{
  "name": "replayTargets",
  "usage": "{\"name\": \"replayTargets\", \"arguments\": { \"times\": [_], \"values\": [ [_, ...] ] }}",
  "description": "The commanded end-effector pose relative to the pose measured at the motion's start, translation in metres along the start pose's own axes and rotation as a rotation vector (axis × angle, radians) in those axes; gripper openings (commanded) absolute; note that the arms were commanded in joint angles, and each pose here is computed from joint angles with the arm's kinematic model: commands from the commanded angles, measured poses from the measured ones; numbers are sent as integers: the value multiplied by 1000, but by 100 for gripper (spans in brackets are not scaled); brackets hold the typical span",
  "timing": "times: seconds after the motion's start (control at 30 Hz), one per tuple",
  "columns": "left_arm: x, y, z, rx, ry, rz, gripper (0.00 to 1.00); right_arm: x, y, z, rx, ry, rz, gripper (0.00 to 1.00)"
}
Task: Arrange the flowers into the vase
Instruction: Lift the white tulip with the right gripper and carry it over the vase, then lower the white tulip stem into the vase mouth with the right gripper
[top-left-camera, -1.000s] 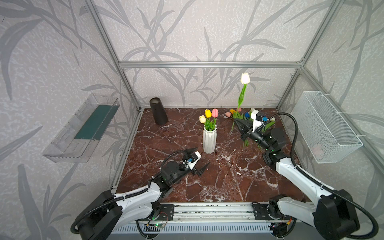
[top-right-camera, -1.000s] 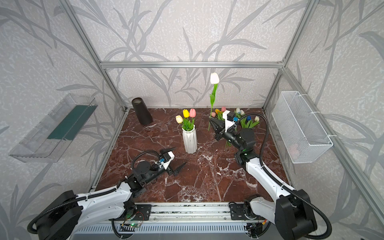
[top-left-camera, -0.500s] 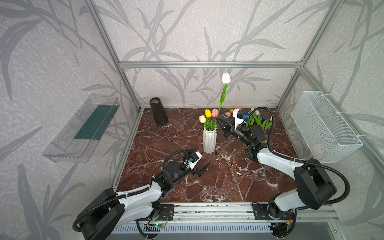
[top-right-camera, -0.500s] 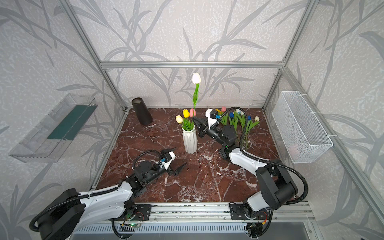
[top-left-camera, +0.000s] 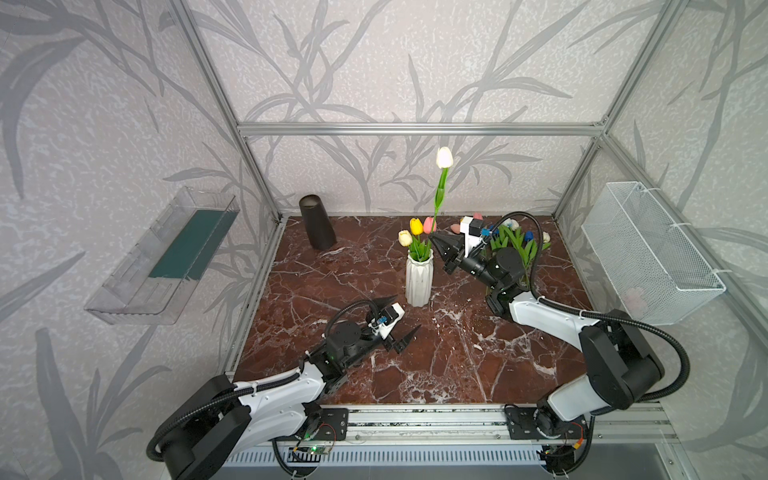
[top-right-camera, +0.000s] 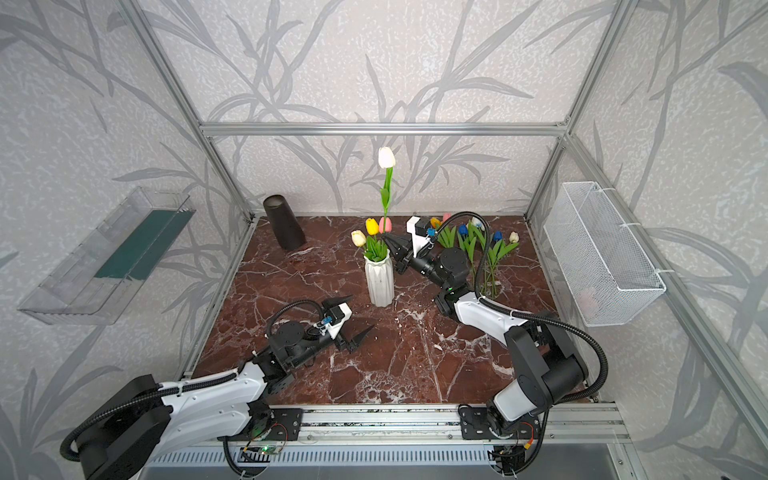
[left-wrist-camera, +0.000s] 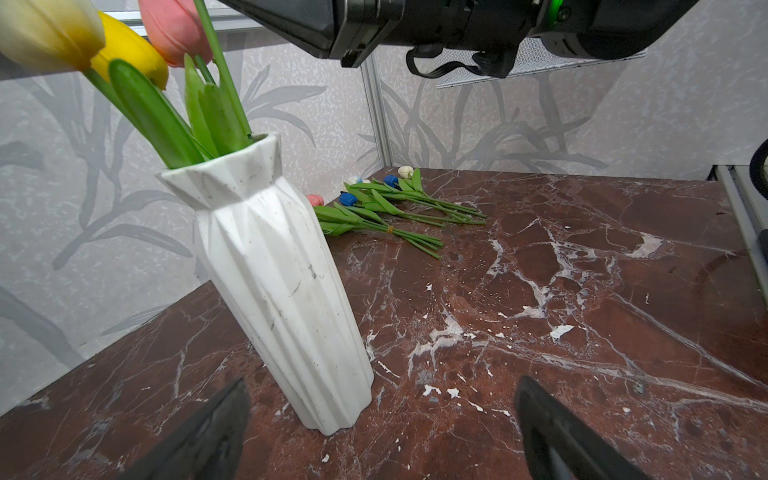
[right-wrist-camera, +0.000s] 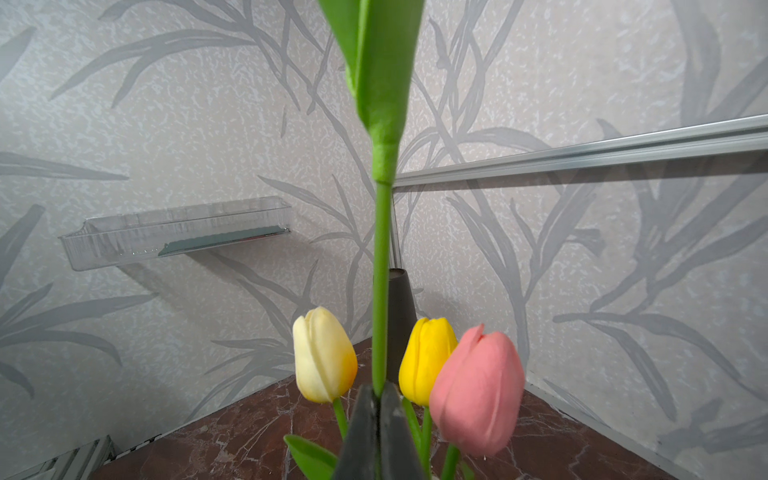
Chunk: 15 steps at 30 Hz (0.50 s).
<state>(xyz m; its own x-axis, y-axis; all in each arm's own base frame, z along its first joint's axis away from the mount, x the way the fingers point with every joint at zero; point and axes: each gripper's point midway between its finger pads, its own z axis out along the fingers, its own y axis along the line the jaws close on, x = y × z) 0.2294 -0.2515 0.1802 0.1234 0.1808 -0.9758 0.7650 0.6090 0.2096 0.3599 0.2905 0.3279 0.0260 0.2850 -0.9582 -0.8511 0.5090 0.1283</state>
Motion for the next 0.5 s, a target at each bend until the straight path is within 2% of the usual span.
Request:
{"name": "replayTargets", "arguments": {
  "times": [0.0, 0.47],
  "values": [
    [-3, 0, 1, -2, -11, 25, 99, 4, 2, 0, -6, 0, -34, 0],
    [-1, 0, 2, -1, -1, 26, 99, 49, 10, -11, -40, 104, -54, 0]
  ]
}}
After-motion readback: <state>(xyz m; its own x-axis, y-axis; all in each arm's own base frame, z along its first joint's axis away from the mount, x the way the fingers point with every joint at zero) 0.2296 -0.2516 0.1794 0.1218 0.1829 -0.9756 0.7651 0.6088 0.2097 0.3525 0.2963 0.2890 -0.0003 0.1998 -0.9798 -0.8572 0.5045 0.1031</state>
